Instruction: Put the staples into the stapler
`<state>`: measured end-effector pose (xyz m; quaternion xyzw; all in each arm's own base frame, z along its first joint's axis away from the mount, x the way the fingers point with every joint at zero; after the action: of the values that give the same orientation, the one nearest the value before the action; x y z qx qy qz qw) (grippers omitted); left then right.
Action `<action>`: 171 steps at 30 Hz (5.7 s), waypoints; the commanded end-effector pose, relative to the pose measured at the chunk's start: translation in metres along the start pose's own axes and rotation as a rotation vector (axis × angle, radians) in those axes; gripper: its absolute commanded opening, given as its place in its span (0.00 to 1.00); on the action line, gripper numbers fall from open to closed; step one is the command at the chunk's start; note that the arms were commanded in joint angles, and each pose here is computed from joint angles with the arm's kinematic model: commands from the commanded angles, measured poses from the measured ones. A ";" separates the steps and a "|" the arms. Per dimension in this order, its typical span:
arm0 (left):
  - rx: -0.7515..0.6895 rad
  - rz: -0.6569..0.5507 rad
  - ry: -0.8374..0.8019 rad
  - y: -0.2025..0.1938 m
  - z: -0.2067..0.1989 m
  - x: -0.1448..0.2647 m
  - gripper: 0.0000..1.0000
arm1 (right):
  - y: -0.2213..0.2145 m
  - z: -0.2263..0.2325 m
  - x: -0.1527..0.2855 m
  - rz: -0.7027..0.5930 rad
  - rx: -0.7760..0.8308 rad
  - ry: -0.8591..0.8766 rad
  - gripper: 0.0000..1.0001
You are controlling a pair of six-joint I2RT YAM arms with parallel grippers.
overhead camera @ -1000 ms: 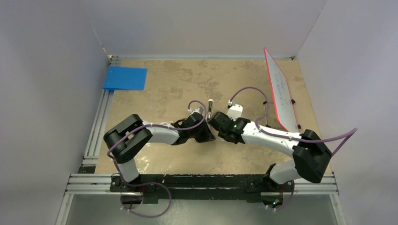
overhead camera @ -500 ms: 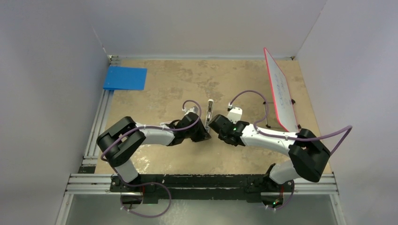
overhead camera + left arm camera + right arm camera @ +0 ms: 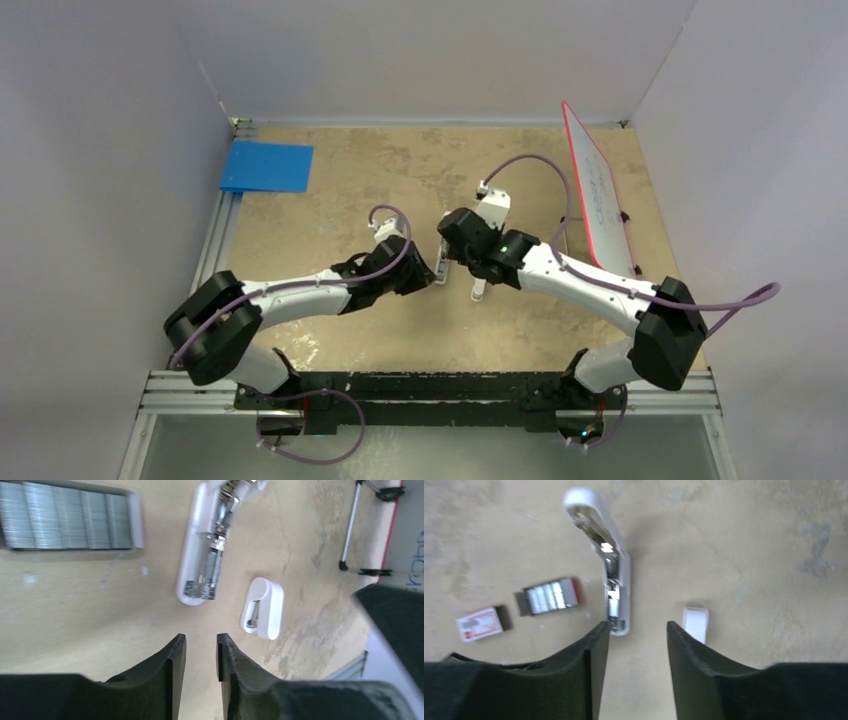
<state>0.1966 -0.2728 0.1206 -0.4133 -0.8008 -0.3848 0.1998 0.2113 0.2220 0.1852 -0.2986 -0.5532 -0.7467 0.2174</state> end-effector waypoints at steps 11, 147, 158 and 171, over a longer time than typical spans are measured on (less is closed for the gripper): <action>0.072 -0.195 0.187 0.044 0.059 0.053 0.61 | 0.084 0.064 -0.043 -0.201 0.007 0.029 0.70; -0.021 0.104 0.016 0.042 0.053 -0.018 0.20 | -0.064 0.020 -0.037 0.153 0.277 0.051 0.46; -0.018 0.117 0.022 0.041 0.056 -0.020 0.17 | -0.075 0.010 -0.048 0.201 0.287 0.056 0.24; -0.011 0.138 0.016 0.037 0.059 -0.023 0.17 | -0.105 -0.004 -0.072 0.273 0.289 0.011 0.21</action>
<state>0.2384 -0.2260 0.0867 -0.4622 -0.7664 -0.3740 0.2431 0.1994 0.2568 0.1002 -0.2891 -0.6101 -0.6532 0.3428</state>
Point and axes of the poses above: each gripper's point midway between its finger pads, its own x axis back along the fingers, its own z axis along the line the jaws close on, y = z × x, the point moved 8 cm from there along x, back along the fingers, and after that the axes turned 2 degrees about -x, right-handed, at the moved point
